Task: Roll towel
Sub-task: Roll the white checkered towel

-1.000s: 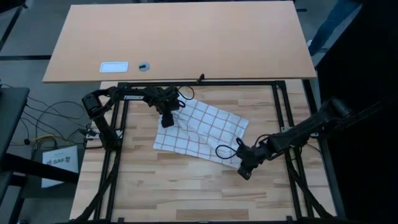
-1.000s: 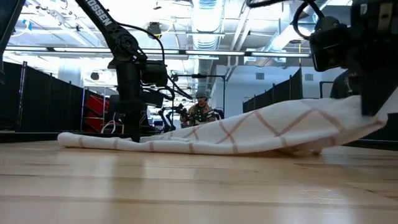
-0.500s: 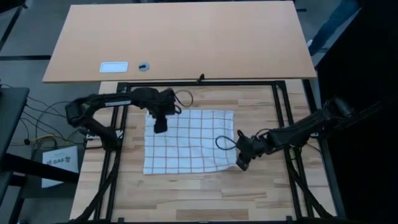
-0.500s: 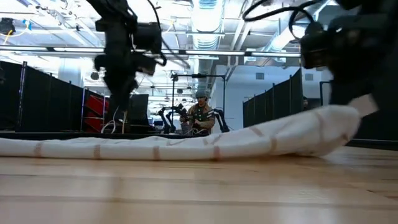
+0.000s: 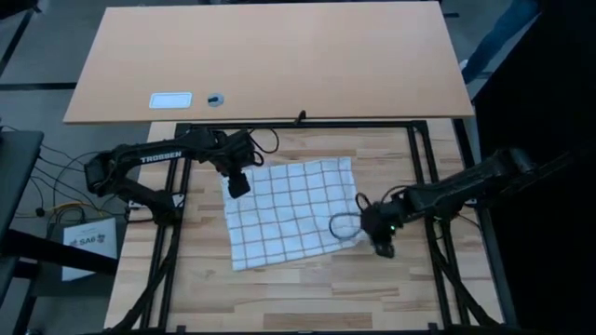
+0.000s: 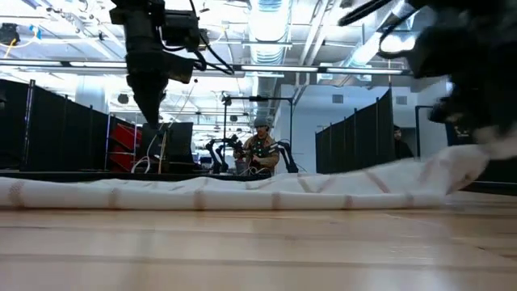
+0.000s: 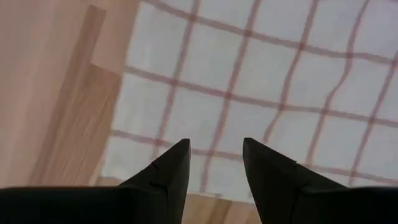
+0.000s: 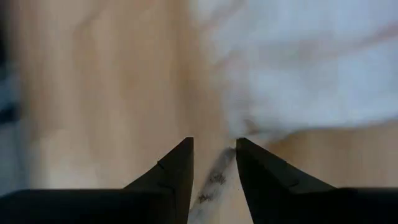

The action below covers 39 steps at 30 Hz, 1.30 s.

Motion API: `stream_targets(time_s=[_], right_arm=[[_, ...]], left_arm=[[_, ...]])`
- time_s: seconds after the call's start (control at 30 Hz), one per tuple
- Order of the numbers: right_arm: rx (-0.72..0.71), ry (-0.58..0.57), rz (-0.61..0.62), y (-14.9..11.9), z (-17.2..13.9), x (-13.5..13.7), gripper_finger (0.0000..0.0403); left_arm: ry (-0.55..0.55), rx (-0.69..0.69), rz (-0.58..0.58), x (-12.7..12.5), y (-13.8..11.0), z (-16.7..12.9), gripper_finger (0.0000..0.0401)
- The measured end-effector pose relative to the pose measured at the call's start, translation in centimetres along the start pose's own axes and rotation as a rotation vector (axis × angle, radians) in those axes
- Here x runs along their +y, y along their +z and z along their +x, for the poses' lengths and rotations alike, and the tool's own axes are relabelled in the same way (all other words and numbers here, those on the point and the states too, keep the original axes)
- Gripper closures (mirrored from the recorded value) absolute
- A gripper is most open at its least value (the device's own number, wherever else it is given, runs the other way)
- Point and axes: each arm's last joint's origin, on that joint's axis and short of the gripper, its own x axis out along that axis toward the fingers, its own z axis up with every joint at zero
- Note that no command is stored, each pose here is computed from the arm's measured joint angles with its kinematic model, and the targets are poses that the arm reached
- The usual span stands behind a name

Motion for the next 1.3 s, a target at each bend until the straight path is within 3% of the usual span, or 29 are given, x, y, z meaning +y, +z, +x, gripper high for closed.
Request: stream_targets(time_s=[0.1, 0.2, 0.3, 0.47, 0.6, 0.77, 0.97, 1.3], right_arm=[[-0.209, -0.167, 0.095, 1.8, -1.1, -2.3, 0.0294], [-0.315, -0.156, 0.149, 2.9, -2.5, -4.1, 0.0294], [-0.336, -0.109, 0.110, 3.1, -3.4, -4.8, 0.0294], [-0.408, -0.158, 0.142, 4.0, -3.9, -6.9, 0.0294], [-0.346, -0.219, 0.230, 4.4, -2.8, -9.4, 0.0294], [-0.304, -0.258, 0.239, 5.2, -0.9, -11.5, 0.0294], [-0.314, -0.275, 0.286, 6.2, 1.3, -13.7, 0.0294], [-0.236, -0.291, 0.337, 7.1, 3.3, -15.6, 0.0294]], left_arm=[[0.001, -0.050, -0.035, 0.0, 0.5, 0.0, 0.0267], [0.000, -0.049, -0.043, 0.0, 0.5, 0.0, 0.0267], [0.000, -0.024, -0.036, 0.0, 0.2, 0.0, 0.0267], [-0.048, 0.016, -0.070, -0.6, -0.1, 0.0, 0.0267], [-0.149, 0.093, -0.053, -3.1, -1.3, 1.2, 0.0267], [-0.173, 0.156, 0.024, -6.9, -3.4, 3.0, 0.0267], [-0.196, 0.166, 0.029, -10.3, -5.2, 4.1, 0.0267], [-0.176, 0.203, -0.071, -11.7, -8.8, 7.3, 0.0267]])
